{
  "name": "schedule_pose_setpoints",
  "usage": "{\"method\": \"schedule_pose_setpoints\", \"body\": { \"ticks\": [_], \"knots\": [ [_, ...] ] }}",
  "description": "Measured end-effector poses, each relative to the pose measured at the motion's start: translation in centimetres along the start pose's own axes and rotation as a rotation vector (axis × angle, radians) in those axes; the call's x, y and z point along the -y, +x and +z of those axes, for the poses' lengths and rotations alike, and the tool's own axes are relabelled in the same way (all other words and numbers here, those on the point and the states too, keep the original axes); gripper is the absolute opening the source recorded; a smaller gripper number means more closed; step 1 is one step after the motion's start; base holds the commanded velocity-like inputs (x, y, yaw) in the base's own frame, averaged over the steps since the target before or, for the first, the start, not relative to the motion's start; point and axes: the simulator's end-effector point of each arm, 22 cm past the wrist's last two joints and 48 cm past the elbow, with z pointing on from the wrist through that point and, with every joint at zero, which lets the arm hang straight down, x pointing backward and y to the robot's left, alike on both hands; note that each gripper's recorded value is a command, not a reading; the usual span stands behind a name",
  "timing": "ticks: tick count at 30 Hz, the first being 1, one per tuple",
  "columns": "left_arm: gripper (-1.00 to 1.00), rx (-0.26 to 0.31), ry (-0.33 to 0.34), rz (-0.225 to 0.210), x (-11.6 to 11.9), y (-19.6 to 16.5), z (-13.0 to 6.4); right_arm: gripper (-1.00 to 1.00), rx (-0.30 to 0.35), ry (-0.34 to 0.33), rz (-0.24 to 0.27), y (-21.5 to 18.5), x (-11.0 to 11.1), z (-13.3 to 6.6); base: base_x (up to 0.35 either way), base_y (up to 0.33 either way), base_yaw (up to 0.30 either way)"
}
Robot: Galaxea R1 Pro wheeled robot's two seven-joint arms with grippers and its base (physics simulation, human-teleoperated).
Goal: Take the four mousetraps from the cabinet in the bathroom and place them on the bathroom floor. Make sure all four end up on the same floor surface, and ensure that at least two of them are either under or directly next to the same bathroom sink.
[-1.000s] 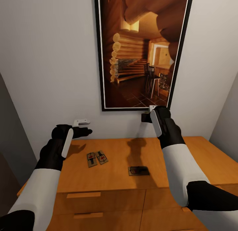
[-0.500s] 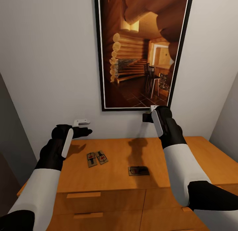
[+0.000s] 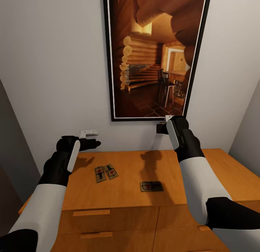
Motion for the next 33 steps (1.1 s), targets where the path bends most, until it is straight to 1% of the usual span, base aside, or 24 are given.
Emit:
{"method": "schedule_pose_setpoints", "body": {
  "ticks": [17, 25, 27, 33],
  "knots": [
    [1.0, 0.0, 0.002, -0.002, 0.02, 0.0, 0.0, -1.0, -0.008, 0.005, -0.003, 0.27, 0.13, 0.18, 0.0, 0.0, 0.0],
    [1.0, 0.0, 0.003, -0.002, 0.03, -0.01, -0.01, -1.0, -0.009, -0.006, 0.009, 0.29, 0.23, 0.25, -0.005, -0.001, 0.0],
    [1.0, -0.001, 0.004, -0.003, 0.05, 0.04, 0.04, -1.0, -0.009, 0.011, 0.0, 0.28, 0.68, 0.29, -0.135, -0.048, 0.0],
    [1.0, -0.003, 0.01, -0.007, 0.18, 0.1, 0.09, -1.0, -0.008, 0.011, 0.0, 0.26, 0.71, 0.31, -0.243, -0.074, 0.0]
  ]
}}
